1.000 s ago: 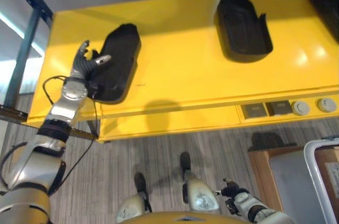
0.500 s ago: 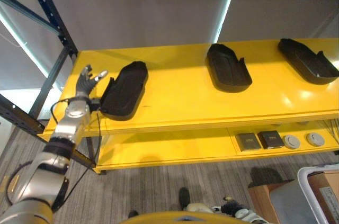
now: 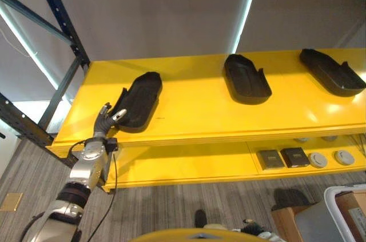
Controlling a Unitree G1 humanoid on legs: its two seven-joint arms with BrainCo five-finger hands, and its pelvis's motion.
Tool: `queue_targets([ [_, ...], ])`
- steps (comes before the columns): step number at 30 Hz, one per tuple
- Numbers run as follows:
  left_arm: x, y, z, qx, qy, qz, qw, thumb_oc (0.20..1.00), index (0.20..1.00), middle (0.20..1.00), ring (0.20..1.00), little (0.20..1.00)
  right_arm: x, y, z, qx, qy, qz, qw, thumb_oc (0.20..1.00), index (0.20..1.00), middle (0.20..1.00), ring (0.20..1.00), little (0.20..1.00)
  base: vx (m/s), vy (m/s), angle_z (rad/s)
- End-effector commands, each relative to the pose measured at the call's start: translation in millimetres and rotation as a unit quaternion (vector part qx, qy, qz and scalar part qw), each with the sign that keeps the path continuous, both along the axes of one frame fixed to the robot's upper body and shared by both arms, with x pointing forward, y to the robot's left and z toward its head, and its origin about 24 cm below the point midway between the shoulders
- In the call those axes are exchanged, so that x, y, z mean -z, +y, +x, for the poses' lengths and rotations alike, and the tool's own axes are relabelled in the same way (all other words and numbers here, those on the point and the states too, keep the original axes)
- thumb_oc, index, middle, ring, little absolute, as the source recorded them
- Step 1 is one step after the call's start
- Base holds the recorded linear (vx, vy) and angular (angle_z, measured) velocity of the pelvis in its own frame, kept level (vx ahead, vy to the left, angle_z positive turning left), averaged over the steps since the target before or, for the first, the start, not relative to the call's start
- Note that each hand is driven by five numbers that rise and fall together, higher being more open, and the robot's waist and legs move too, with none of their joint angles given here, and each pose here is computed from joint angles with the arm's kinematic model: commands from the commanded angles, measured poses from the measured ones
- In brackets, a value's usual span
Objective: Move parts from the plastic box to the shelf.
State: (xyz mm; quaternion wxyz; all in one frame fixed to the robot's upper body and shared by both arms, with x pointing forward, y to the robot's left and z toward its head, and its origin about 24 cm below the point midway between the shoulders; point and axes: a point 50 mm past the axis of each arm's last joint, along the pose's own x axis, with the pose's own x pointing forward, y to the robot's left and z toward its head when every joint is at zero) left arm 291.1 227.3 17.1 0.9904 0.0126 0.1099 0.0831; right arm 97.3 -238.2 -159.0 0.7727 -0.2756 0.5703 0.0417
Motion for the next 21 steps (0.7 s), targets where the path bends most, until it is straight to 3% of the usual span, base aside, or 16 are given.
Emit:
queue_targets([
  [1,-37.2,-9.6,29.7,0.024,-0.068,-0.015,0.997,1.000,1.000,1.000,1.000,1.000,1.7,13.3,9.1,-0.030,0.005,0.017,0.999,1.000,1.000,1.000,1.000,1.000,0.00,0.000,0.00],
  [16,-41.4,-27.5,23.9,0.077,-0.085,-0.057,0.992,1.000,1.000,1.000,1.000,1.000,1.6,14.8,11.0,-0.040,0.007,0.023,0.999,1.000,1.000,1.000,1.000,1.000,0.01,0.001,-0.02],
  [21,-43.7,-19.8,20.7,0.052,-0.096,-0.029,0.994,1.000,1.000,1.000,1.000,1.000,1.3,14.9,12.5,-0.042,0.006,0.021,0.999,1.000,1.000,1.000,1.000,1.000,0.00,0.000,0.00],
])
